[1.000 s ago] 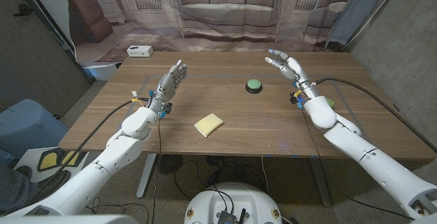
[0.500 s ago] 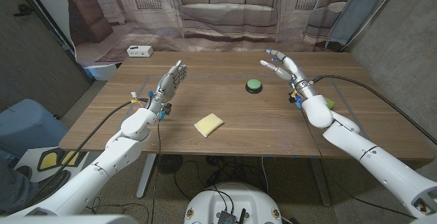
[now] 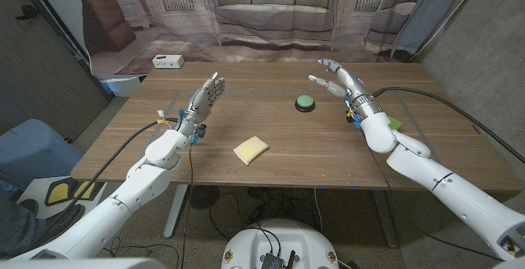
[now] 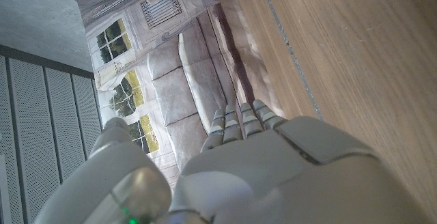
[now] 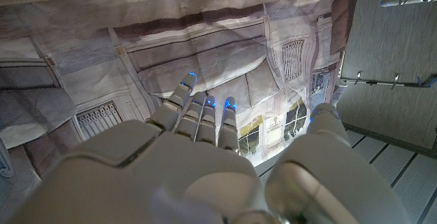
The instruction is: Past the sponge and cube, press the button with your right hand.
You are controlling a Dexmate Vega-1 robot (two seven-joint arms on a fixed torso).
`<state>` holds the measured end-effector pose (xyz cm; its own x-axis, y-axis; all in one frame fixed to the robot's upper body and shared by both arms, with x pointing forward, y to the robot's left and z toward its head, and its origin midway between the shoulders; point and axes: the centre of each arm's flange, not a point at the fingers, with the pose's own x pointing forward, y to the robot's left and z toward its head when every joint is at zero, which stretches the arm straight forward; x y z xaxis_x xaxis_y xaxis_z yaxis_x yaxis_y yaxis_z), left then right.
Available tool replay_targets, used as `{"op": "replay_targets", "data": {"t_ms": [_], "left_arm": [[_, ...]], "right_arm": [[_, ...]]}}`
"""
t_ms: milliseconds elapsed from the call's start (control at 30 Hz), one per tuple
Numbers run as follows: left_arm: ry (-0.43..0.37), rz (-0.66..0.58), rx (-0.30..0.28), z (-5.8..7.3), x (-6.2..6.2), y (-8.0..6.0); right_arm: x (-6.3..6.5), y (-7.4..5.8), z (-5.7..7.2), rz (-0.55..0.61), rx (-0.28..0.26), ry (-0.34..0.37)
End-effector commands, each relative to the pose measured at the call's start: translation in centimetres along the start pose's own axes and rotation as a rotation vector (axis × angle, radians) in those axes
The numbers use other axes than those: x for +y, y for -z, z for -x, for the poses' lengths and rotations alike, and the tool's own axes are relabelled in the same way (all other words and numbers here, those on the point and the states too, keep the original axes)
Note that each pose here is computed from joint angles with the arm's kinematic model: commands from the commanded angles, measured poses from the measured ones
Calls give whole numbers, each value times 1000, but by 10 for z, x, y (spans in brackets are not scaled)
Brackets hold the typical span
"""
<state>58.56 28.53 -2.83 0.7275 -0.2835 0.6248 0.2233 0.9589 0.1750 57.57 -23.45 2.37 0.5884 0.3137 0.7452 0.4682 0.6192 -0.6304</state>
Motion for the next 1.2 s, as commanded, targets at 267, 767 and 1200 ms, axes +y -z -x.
{"op": "replay_targets", "data": {"t_ms": [267, 767, 1200], "left_arm": [[-2, 2, 7, 1, -5, 2], [-4, 10, 9, 2, -6, 5], [-4, 18, 2, 6, -9, 6]], "right_arm": [[2, -1, -4, 202, 21, -1], [11, -3, -7, 224, 1, -80], [23, -9, -15, 233, -12, -145]]}}
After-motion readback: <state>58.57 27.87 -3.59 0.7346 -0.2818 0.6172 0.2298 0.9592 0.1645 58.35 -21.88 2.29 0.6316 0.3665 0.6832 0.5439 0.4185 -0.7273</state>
